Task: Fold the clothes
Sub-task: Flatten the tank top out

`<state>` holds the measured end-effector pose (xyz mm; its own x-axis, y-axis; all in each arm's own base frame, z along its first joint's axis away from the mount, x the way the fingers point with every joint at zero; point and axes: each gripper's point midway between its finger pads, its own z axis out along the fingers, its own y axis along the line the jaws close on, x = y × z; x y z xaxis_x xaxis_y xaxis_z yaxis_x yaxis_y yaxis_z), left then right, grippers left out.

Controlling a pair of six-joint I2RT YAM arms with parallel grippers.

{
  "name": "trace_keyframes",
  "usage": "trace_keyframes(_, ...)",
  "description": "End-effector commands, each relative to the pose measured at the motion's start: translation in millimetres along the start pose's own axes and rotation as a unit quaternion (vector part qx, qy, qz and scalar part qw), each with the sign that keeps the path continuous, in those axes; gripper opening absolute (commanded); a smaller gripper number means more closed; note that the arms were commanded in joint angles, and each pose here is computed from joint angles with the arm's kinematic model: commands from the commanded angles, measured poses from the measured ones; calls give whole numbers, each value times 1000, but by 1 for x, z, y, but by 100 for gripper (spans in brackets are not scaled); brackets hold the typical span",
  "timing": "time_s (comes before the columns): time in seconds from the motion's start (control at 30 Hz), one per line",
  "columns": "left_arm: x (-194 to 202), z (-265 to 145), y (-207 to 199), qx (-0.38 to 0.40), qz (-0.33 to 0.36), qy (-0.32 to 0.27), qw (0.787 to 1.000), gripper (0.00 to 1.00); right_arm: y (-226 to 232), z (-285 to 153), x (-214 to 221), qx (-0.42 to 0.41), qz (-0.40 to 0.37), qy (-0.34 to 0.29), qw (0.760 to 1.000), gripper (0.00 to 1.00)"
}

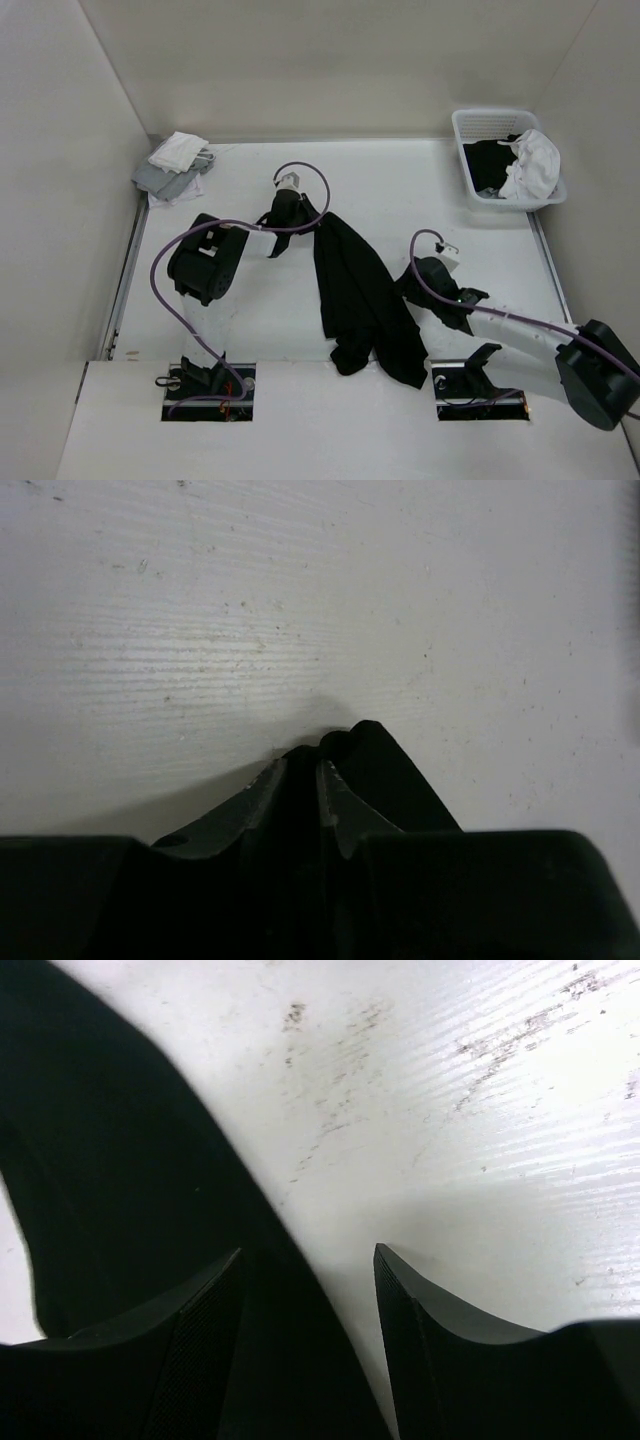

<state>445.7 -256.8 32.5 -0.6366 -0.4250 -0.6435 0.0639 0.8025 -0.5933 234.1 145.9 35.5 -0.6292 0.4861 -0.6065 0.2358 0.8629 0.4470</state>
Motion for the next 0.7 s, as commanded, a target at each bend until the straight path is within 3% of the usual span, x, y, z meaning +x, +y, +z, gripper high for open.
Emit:
trace_keyframes(0.0, -41, -29, -39, 43, 1, -58, 997, 15, 18, 10, -8, 11, -16, 10, 1000, 60)
trace_keyframes(0.03, -43, -32, -42, 45, 2, -61, 997, 15, 20, 13, -6, 9, -18, 17, 1000, 60)
trace_keyframes(0.1, -49, -41, -47, 49, 4, -69, 996, 12, 33, 20, 2, -9, -23, 40, 999, 50)
trace_keyframes(0.13, -49, -43, -47, 49, 2, -68, 997, 10, 41, 24, 5, -24, -18, 50, 998, 36)
trace_keyframes(0.23, -49, -51, -49, 48, 2, -64, 997, 5, 53, 33, -1, -37, -10, 50, 998, 6)
trace_keyframes(0.27, -49, -54, -51, 48, 2, -63, 997, 3, 61, 34, -11, -43, -13, 39, 998, 2)
trace_keyframes(0.4, -62, -82, -56, 53, -1, -84, 995, 1, 109, 32, -92, -76, -27, -57, 995, 0)
trace_keyframes(0.47, -90, -111, -61, 54, -14, -116, 992, 0, 170, 19, -184, -121, -36, -141, 982, 0)
trace_keyframes(0.57, -132, -160, -75, 71, -26, -174, 982, 0, 234, -7, -263, -168, -58, -196, 964, 0)
trace_keyframes(0.67, -163, -205, -85, 80, -42, -231, 969, 0, 275, -42, -311, -189, -84, -233, 950, 1)
